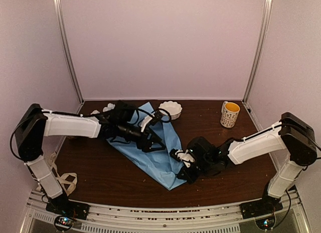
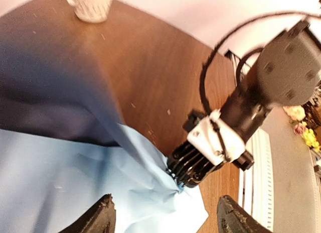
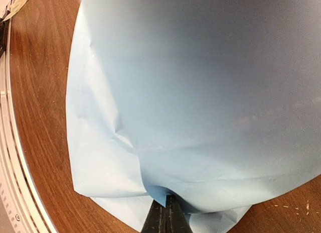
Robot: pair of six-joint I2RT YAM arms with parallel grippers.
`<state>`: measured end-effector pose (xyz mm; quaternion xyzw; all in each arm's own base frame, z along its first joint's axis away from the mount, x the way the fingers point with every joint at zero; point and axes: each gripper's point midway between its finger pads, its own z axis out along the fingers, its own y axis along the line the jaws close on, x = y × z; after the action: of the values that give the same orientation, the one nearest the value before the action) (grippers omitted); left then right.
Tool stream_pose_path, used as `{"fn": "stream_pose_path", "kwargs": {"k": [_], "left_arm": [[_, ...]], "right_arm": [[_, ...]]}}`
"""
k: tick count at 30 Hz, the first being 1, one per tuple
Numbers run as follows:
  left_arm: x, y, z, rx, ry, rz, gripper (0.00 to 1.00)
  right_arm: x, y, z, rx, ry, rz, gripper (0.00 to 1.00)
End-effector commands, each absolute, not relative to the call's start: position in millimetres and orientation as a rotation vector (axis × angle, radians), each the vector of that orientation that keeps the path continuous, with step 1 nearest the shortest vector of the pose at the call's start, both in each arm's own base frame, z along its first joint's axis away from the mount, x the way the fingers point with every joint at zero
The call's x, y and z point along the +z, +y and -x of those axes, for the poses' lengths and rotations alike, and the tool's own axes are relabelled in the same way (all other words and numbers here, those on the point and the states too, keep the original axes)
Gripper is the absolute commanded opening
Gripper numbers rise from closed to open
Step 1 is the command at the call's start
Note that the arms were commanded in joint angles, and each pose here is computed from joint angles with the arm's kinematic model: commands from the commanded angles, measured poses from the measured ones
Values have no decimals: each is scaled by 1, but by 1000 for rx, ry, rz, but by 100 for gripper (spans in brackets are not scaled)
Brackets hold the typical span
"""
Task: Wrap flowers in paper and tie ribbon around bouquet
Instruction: Fold the two-thirds-folded wrapping paper at the center of the board.
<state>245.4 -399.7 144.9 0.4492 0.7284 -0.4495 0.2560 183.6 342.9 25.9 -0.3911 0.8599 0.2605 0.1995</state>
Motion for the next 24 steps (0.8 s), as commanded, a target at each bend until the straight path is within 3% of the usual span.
{"fn": "stream_pose_path", "kwargs": {"k": [1,4,8,11,19,24], "left_arm": [[173,-377,-256,-1094,1928,-1193,73],[159,-351,-269,-992,2030,-1091,71],[133,-298,-295,-818,2195,-827,59],[107,-273,-317,-615,2295,-703,59],[81,-300,-371,-512,2368,-736,65],[36,-298,-374,-439,2532,-755,65]], "right_arm": [[1,325,-174,631,2511,1130,0],[1,325,-174,627,2517,1136,0],[5,324,-176,609,2512,1136,0],[10,327,-175,615,2501,1152,0],[41,333,-178,507,2380,1255,0],[74,342,-174,484,2252,1314,0]]}}
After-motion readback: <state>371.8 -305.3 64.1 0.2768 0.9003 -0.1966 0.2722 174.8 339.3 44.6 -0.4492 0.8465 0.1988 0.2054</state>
